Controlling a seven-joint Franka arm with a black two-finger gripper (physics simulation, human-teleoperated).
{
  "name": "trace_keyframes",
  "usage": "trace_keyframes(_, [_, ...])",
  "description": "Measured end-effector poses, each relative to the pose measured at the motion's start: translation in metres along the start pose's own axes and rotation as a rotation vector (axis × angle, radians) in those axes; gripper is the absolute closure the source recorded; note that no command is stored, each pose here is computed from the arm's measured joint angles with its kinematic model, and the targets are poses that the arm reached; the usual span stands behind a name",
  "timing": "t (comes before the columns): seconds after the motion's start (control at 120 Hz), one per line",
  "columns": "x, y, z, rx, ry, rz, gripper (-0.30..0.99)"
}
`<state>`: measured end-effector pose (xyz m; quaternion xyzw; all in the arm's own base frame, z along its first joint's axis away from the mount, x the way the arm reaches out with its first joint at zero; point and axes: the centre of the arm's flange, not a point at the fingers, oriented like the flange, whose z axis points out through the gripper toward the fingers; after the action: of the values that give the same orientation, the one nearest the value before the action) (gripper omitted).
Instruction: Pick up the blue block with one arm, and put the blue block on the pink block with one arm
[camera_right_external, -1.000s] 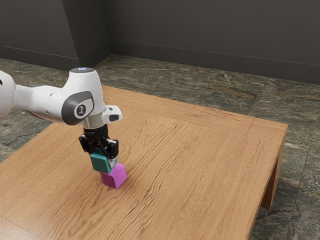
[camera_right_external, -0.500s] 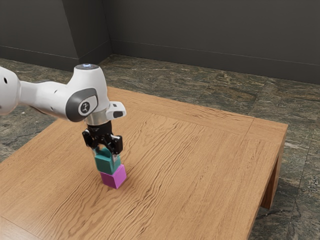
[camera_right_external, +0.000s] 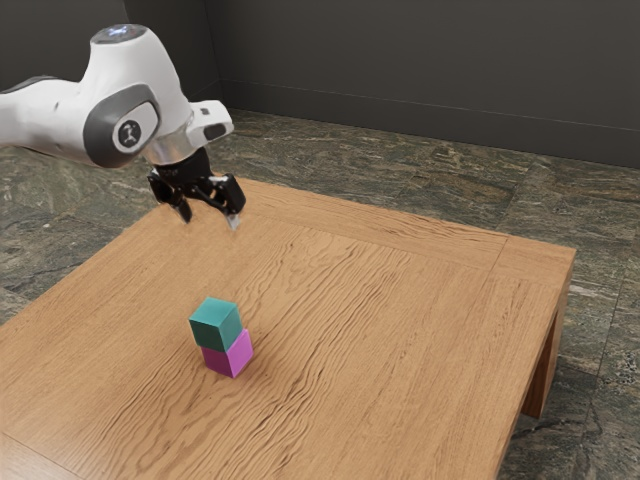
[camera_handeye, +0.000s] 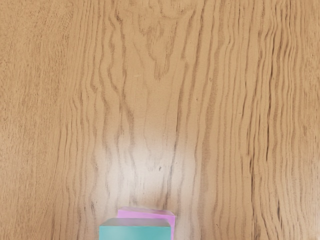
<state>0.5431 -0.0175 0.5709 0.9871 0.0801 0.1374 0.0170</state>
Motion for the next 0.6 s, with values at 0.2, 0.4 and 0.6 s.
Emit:
trace_keyframes(0.2, [0.014,-0.044,-0.122,0.066,0.001,-0.411,0.01])
trace_keyframes(0.4, [-0.008,-0.057,-0.086,0.224,-0.142,-0.661,0.00])
trace_keyframes(0.6, [-0.015,-0.061,-0.080,0.290,-0.161,-0.845,0.00])
